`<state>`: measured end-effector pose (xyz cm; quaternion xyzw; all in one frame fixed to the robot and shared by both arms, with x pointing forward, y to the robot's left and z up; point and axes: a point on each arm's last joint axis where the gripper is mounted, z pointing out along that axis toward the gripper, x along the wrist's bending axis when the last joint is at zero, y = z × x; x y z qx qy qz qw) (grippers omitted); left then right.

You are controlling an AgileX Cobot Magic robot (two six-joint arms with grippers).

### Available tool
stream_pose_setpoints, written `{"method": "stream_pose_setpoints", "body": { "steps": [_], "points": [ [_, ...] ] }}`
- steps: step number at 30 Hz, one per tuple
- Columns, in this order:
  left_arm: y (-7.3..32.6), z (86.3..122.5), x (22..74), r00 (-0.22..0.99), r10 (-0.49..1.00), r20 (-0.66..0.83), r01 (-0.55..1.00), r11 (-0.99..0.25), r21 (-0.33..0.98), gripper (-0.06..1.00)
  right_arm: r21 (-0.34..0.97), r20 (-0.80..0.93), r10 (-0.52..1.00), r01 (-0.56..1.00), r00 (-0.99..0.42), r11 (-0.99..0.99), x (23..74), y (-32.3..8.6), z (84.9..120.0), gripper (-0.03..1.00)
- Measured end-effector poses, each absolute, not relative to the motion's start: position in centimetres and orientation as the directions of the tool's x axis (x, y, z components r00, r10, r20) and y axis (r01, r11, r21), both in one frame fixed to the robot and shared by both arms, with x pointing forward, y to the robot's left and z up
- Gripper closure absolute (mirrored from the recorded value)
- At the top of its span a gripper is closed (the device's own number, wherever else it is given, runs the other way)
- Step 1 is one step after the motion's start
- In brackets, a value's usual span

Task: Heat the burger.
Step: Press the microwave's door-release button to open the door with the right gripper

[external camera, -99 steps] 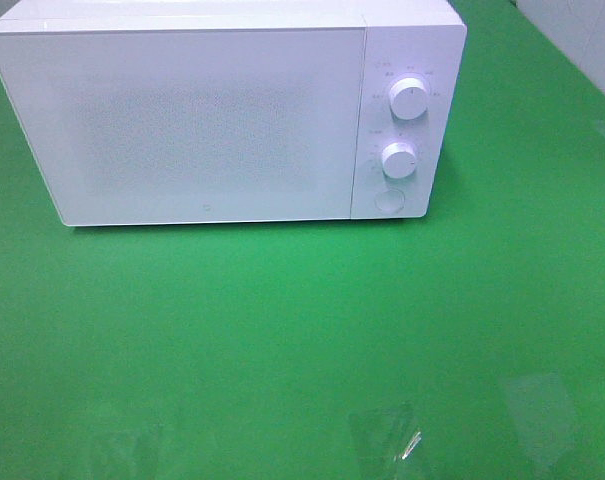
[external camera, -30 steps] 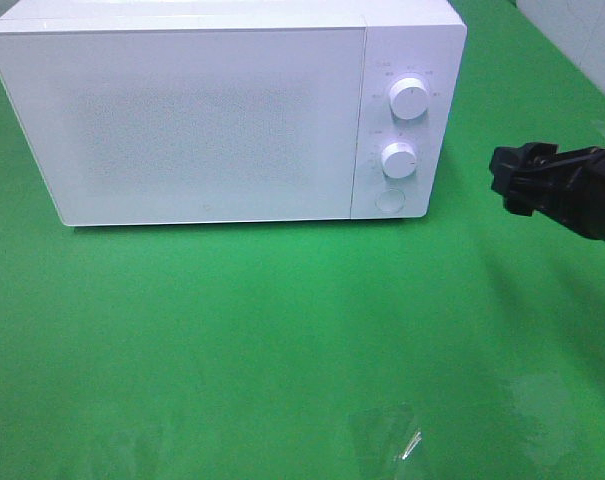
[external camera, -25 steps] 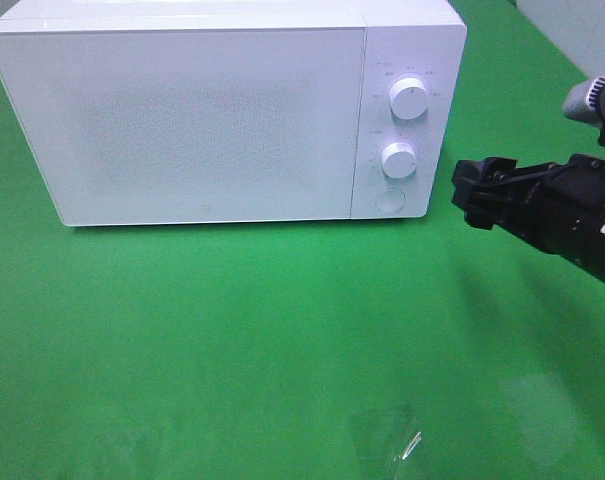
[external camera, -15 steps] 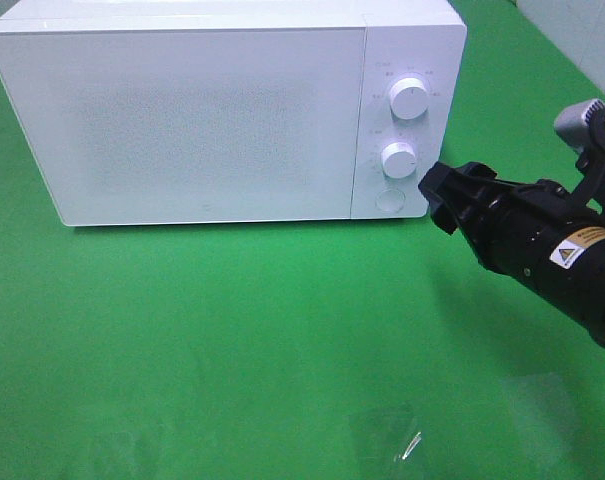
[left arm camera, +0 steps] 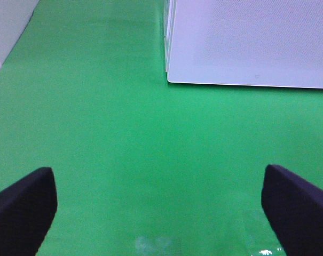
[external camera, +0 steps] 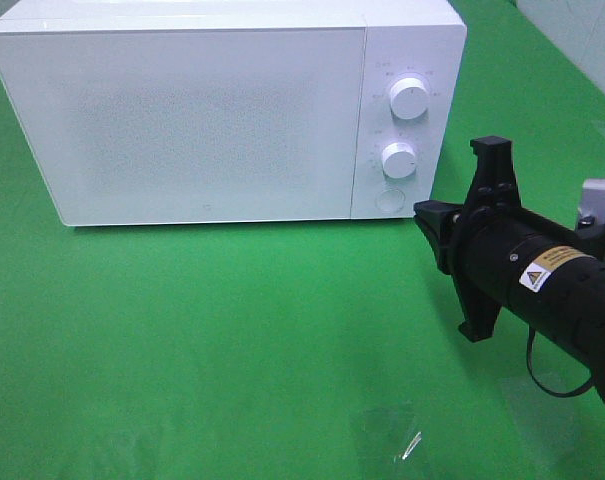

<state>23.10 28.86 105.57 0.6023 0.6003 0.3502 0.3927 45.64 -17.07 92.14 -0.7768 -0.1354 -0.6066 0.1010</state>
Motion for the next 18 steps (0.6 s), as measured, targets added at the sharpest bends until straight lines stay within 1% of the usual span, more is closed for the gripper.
{"method": "stream_pose_setpoints", "body": {
  "steps": [1, 2, 3, 15, 18],
  "points": [
    [28.9, 105.6, 23.1, 0.034, 0.998, -0.050, 0.448, 0.029, 0.894, -0.04, 0.007, 0.970, 0.088, 0.333, 0.227, -0.943, 45.6, -17.1, 92.1, 0.91],
    [28.9, 105.6, 23.1, 0.034, 0.998, -0.050, 0.448, 0.029, 0.894, -0.04, -0.036, 0.966, 0.049, 0.320, 0.253, -0.947, 45.7, -17.1, 91.8, 0.96],
    [28.9, 105.6, 23.1, 0.034, 0.998, -0.050, 0.448, 0.029, 0.894, -0.04, -0.055, 0.962, 0.033, 0.310, 0.271, -0.949, 45.7, -17.1, 91.5, 0.97],
    [28.9, 105.6, 23.1, 0.034, 0.998, -0.050, 0.448, 0.029, 0.894, -0.04, -0.070, 0.968, -0.006, 0.248, 0.251, -0.966, 46.1, -17.5, 91.5, 0.97],
    [28.9, 105.6, 23.1, 0.034, 0.998, -0.050, 0.448, 0.029, 0.894, -0.04, -0.071, 0.971, -0.014, 0.232, 0.241, -0.970, 46.9, -17.1, 91.4, 0.97]
  ]
}}
